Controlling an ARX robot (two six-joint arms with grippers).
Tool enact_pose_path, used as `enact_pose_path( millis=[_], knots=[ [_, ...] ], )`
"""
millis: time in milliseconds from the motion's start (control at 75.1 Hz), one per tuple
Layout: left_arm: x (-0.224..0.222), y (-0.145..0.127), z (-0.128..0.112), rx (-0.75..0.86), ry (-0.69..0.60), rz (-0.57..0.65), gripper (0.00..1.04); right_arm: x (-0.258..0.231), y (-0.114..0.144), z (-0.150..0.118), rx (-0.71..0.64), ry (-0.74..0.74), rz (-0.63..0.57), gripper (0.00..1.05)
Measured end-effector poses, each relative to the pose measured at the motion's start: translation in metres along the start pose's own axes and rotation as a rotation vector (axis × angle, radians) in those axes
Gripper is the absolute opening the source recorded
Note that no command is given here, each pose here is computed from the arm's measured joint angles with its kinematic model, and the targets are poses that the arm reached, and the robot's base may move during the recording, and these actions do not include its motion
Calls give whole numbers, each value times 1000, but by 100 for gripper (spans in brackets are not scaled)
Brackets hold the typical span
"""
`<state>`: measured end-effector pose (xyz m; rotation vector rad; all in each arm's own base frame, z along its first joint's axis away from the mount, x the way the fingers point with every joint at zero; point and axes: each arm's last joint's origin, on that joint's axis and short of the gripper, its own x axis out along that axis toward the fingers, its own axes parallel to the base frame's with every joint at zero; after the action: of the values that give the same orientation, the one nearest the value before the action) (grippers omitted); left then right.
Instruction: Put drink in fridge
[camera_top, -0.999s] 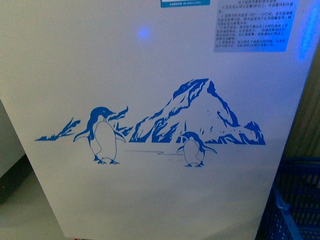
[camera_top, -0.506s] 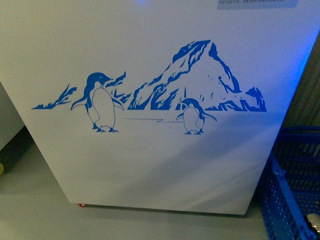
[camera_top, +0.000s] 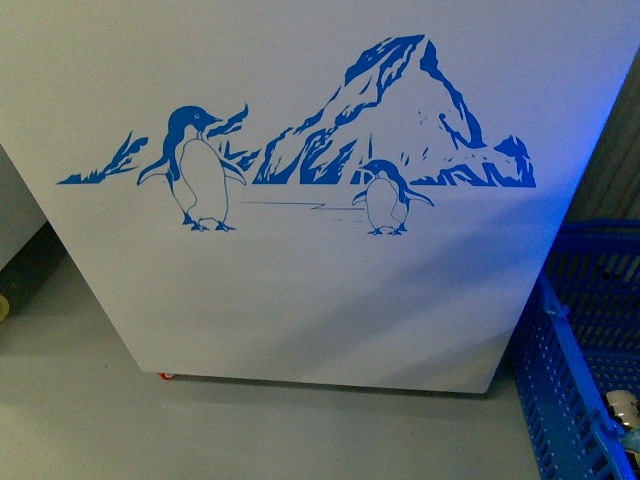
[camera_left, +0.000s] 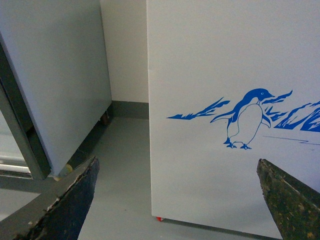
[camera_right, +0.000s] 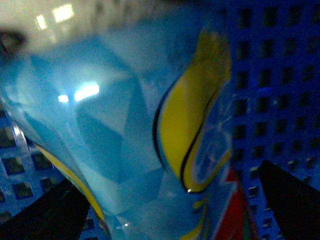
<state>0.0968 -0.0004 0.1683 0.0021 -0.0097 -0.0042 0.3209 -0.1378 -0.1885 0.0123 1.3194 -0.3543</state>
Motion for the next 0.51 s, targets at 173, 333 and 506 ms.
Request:
enact_pose_path(
  millis=[173, 333, 506],
  knots=[
    [0, 0, 0, 0, 0, 0, 97, 2, -2, -2, 11, 3, 16, 83],
    [0, 0, 0, 0, 0, 0, 97, -1, -2, -6, 11, -11, 25, 60],
    [0, 0, 0, 0, 0, 0, 97, -17, -1, -10, 27, -36, 29, 45]
  ],
)
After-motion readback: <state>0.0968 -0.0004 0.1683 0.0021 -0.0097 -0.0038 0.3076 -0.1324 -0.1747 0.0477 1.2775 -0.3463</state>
